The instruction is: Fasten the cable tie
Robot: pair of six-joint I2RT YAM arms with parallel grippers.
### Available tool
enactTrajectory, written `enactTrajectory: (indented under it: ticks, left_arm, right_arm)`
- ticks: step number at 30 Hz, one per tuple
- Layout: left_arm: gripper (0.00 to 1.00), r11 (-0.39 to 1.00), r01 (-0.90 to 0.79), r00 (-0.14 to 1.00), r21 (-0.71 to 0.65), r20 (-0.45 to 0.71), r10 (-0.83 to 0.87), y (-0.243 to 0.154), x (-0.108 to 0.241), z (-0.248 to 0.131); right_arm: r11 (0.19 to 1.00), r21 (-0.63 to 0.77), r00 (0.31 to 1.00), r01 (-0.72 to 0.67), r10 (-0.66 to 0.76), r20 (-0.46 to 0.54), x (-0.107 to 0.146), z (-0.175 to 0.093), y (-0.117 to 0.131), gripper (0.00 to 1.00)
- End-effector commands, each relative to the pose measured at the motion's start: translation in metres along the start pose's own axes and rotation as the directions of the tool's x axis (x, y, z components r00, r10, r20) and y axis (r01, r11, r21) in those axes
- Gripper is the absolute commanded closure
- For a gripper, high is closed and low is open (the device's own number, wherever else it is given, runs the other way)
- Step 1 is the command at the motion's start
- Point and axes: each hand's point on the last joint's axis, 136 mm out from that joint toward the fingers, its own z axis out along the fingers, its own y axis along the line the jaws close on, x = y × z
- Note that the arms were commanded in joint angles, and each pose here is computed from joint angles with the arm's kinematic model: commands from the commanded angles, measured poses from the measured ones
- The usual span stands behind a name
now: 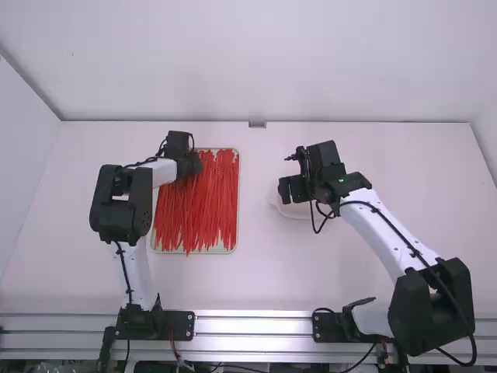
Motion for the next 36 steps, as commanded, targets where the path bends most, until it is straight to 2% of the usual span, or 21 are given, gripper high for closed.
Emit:
enactTrajectory:
  ticks: [1, 29, 36]
  left_arm:
    - [0.79, 1.000, -0.001, 1.000, -0.001, 0.009, 0.001, -0.003, -0.004, -0.001]
    - [0.80, 1.000, 0.002, 0.998, -0.006, 0.065, -0.002, -0.005, -0.023, -0.016]
    - [0.77, 1.000, 0.002, 0.998, -0.007, 0.069, -0.002, -0.005, -0.024, -0.016]
  right_arm:
    - [1.000, -0.002, 1.000, 0.005, -0.005, 0.021, -0.011, -0.003, 0.002, 0.02]
    - [1.000, -0.002, 1.000, 0.006, -0.006, 0.029, -0.013, -0.003, 0.002, 0.02]
    - [1.000, -0.002, 0.999, 0.007, -0.007, 0.032, -0.014, -0.003, 0.002, 0.02]
